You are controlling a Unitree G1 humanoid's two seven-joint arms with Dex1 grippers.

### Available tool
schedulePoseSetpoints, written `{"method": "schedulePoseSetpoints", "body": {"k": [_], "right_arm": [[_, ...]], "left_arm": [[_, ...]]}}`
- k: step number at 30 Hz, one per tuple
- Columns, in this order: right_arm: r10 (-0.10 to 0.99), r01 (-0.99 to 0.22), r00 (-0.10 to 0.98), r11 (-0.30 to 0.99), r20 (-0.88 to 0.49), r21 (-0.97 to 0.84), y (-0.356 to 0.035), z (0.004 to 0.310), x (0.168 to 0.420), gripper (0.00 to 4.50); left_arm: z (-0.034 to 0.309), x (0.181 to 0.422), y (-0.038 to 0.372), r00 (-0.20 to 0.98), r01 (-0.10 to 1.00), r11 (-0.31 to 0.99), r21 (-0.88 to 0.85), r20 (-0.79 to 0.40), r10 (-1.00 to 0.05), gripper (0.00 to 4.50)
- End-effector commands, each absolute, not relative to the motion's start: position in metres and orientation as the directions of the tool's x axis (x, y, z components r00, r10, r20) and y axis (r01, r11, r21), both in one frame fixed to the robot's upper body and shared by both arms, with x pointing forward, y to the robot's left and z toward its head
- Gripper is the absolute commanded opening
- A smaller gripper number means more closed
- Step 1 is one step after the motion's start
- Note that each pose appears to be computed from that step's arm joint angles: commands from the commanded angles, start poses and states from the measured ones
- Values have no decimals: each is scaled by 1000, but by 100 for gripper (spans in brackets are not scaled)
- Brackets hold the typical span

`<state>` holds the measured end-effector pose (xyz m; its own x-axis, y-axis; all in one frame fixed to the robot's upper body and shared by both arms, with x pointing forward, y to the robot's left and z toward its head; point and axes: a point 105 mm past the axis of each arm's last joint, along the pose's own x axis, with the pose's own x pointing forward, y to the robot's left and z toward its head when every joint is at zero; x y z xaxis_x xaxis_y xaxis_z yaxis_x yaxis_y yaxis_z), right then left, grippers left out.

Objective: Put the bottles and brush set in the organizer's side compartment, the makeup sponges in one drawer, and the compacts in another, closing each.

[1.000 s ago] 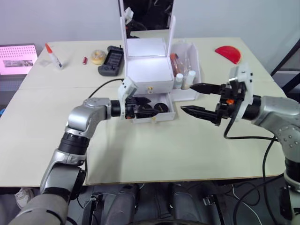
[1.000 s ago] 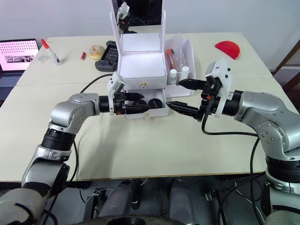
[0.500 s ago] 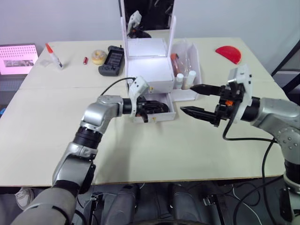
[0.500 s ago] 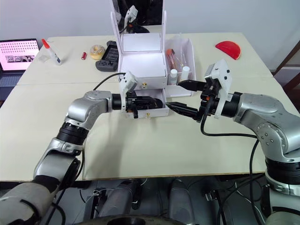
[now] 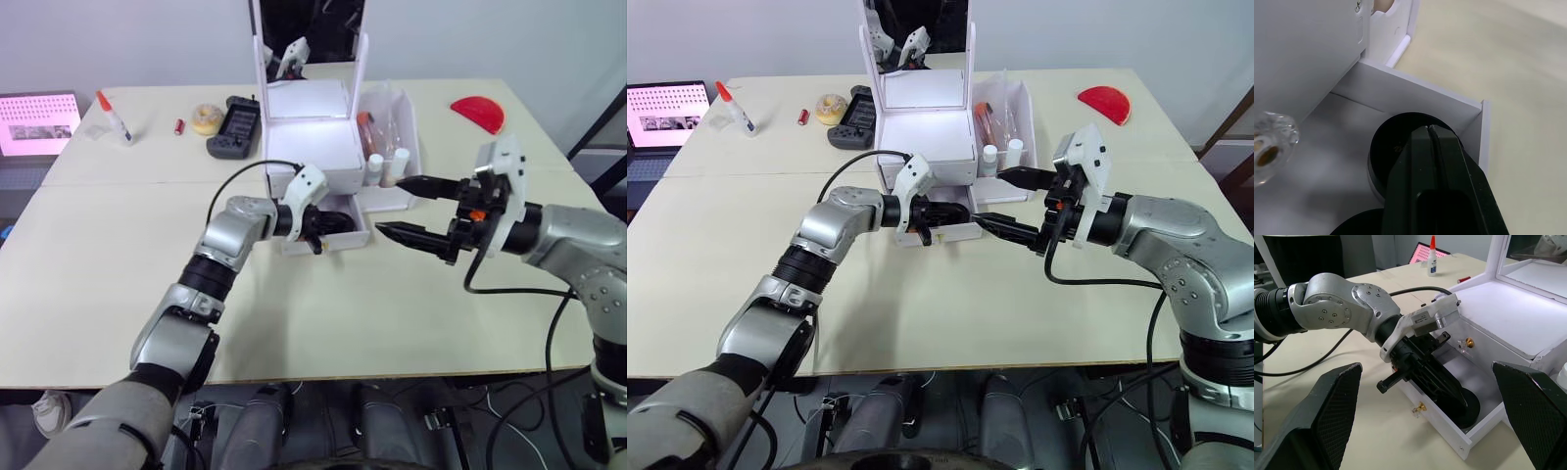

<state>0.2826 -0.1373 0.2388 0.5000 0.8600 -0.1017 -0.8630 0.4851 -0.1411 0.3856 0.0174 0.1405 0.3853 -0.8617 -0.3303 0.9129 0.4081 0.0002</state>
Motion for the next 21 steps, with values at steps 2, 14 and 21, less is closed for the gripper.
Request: {"method": "schedulePoseSetpoints", "body": {"k": [2,14,21], "right_arm": [[874,-868,481,463,-66,-181,-133,251,276,450],[876,-869,478,462,-64,-176,-132,248,277,450],[880,-873,471,455,-65,-174,-130,248,276,450]], "left_arm": [[155,387,26,399,913,405,50,-317,-860,6],[190,365,70,358,932,357,55,-282,-890,6],[198,367,103,414,909,407,84,-282,-865,6]]}}
